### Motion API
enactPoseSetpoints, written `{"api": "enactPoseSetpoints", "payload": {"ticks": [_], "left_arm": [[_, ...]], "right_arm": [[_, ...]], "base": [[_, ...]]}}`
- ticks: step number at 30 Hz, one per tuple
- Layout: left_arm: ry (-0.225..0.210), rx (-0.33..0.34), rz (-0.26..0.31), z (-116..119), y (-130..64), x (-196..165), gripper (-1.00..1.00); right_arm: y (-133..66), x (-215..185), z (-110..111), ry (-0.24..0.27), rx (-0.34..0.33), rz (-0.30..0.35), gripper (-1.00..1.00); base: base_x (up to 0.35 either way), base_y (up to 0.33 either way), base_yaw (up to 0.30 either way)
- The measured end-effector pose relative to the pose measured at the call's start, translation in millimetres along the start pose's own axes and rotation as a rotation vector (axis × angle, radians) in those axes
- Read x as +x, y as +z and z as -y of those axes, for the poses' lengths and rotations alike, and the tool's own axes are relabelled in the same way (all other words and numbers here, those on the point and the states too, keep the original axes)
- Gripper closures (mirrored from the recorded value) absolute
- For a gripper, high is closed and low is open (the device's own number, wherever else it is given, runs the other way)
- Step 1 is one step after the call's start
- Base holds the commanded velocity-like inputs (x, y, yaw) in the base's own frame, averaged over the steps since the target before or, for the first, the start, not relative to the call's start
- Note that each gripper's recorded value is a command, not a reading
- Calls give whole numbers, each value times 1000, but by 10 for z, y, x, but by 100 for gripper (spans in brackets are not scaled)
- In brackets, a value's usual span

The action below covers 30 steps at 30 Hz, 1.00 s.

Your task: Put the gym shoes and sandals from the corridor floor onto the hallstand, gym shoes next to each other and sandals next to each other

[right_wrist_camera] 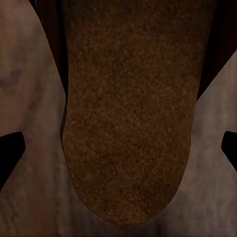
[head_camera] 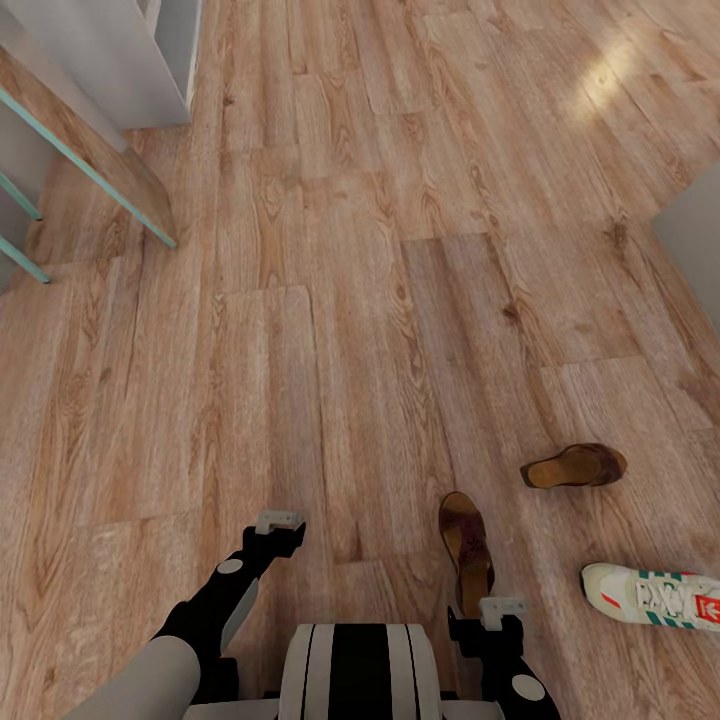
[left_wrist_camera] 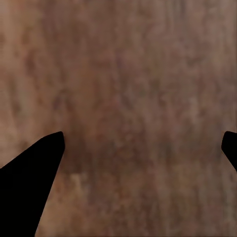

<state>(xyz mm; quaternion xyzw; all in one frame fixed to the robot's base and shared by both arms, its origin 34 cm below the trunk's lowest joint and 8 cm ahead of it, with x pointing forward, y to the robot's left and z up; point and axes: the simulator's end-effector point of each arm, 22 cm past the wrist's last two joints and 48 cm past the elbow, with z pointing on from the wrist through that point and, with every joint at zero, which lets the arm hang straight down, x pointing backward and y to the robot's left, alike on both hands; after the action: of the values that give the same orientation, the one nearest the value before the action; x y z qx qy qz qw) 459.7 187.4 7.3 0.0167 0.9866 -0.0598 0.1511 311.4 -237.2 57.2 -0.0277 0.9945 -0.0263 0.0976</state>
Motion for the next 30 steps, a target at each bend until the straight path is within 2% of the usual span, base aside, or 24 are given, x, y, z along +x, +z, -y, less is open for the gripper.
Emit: {"api": "enactPoseSetpoints", "payload": {"ticks": [10, 11, 30], "left_arm": [[-1, 4, -8, 14, -16, 71, -100], [-2, 7, -8, 18, -17, 72, -100], [0, 9, -6, 20, -20, 71, -100]], "right_arm": [[0, -5, 3, 0, 0, 1, -100], [0, -6, 2, 0, 0, 2, 100], [1, -7, 9, -6, 1, 2, 100]], "base": [[40, 0, 0], [9, 0, 0], [1, 0, 0]]}}
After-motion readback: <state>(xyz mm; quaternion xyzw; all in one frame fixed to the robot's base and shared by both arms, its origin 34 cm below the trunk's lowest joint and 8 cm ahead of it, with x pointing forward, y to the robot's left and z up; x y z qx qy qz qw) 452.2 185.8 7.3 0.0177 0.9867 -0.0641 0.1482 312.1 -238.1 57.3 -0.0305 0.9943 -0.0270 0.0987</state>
